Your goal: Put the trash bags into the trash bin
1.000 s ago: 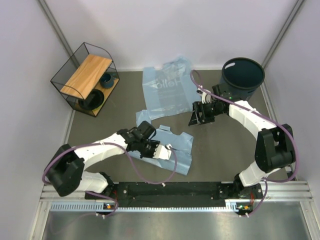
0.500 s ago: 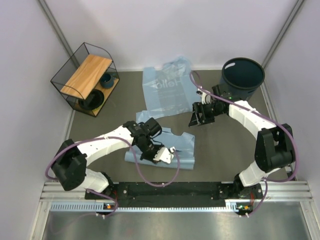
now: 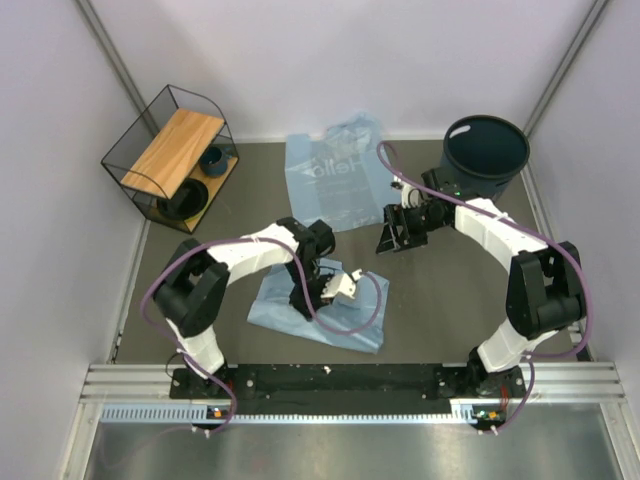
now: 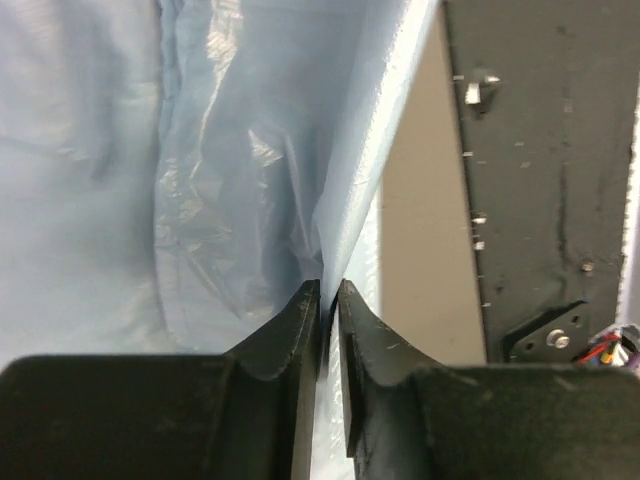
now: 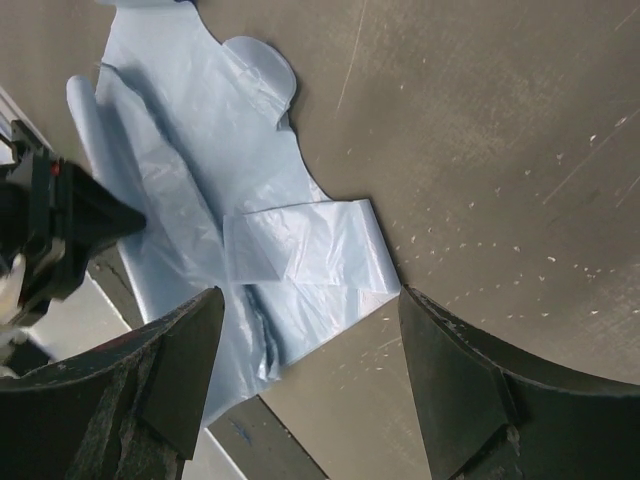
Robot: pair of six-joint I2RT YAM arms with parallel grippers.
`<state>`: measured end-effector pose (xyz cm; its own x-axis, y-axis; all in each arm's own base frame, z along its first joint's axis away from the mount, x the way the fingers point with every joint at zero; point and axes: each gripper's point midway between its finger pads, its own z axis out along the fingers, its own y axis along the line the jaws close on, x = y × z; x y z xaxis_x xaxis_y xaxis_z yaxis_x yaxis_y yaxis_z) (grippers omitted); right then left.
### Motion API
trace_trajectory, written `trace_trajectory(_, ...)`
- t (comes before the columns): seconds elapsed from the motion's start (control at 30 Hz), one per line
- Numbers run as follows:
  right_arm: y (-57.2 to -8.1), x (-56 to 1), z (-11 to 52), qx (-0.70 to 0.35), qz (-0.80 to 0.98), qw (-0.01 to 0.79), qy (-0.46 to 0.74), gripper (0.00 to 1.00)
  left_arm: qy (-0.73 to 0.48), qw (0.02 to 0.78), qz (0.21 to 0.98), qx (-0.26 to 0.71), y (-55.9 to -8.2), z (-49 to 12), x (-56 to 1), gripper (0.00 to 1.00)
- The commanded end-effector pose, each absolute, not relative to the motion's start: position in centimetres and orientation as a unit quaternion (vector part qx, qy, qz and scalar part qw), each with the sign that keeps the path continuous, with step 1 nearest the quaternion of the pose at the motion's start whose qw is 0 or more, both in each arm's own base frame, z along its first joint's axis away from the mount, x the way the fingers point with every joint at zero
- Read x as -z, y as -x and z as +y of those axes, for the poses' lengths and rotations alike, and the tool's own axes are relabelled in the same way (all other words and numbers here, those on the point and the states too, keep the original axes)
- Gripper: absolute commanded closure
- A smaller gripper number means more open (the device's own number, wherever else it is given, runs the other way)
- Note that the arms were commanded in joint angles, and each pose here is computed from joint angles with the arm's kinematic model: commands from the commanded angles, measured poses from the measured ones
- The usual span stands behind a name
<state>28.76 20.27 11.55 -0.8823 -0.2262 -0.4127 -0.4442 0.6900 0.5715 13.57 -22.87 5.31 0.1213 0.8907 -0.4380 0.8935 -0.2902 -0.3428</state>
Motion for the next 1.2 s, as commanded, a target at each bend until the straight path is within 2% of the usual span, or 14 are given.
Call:
trace_trajectory(0.0,-29.3,-12.9,20.9,-0.357,0.895,0.173,0.205,0.28,-0.732,0.016,0.613,0.296,-17.3,-23.1,-5.9,0.77)
trace_trajectory(0.03,-29.3,-13.0,20.8,-0.356,0.895,0.174,0.205,0.28,-0.729,0.025,0.618,0.293,-18.2,-23.4,-6.2,0.67)
trace_trajectory(0.13,-29.2,-12.9,20.8,-0.356,0.895,0.172,0.206,0.28,-0.718,0.05,0.637,0.276,-19.9,-23.4,-6.4,0.53)
trace_trajectory(0.23,-29.1,-12.8,20.8,-0.355,0.895,0.171,0.208,0.28,-0.697,0.109,0.661,0.257,-21.6,-24.0,-7.6,0.49)
trace_trajectory(0.3,-29.1,-12.8,20.6,-0.354,0.895,0.172,0.208,0.28,-0.679,0.17,0.669,0.249,-21.9,-24.2,-8.8,0.3)
trace_trajectory(0.37,-28.8,-12.6,20.7,-0.356,0.895,0.168,0.21,0.28,-0.672,0.213,0.673,0.224,-20.7,-23.2,-9.1,0.25)
trace_trajectory(0.47,-28.5,-12.6,20.9,-0.366,0.891,0.163,0.212,0.28,-0.653,0.303,0.669,0.183,-21.3,-23.4,-10.8,0.19)
trace_trajectory(0.5,-28.4,-12.6,21.1,-0.369,0.89,0.161,0.213,0.29,-0.646,0.31,0.674,0.18,-20.8,-23.1,-10.0,0.17)
trace_trajectory(0.57,-27.9,-12.6,21.4,-0.378,0.887,0.154,0.216,0.29,-0.649,0.333,0.659,0.184,-20.0,-23.1,-10.9,0.16)
trace_trajectory(0.7,-26.4,-12.2,22.5,-0.387,0.88,0.138,0.237,0.29,-0.708,0.32,0.592,0.216,-16.1,-23.4,-9.6,0.12)
trace_trajectory(0.83,-25.7,-11.9,23.1,-0.387,0.879,0.129,0.246,0.28,-0.747,0.278,0.545,0.26,-12.5,-23.8,-8.8,0.13)
trace_trajectory(0.97,-25.5,-11.8,23.5,-0.39,0.877,0.124,0.251,0.29,-0.77,0.243,0.539,0.238,-11.1,-23.8,-6.3,0.15)
trace_trajectory(1.07,-24.5,-11.6,24.7,-0.399,0.87,0.107,0.267,0.33,-0.787,0.233,0.534,0.203,-11.1,-23.6,-4.7,0.15)
trace_trajectory(1.17,-23.0,-11.1,26.2,-0.406,0.863,0.086,0.29,0.46,-0.799,0.216,0.53,0.183,-10.3,-23.3,-3.4,0.17)
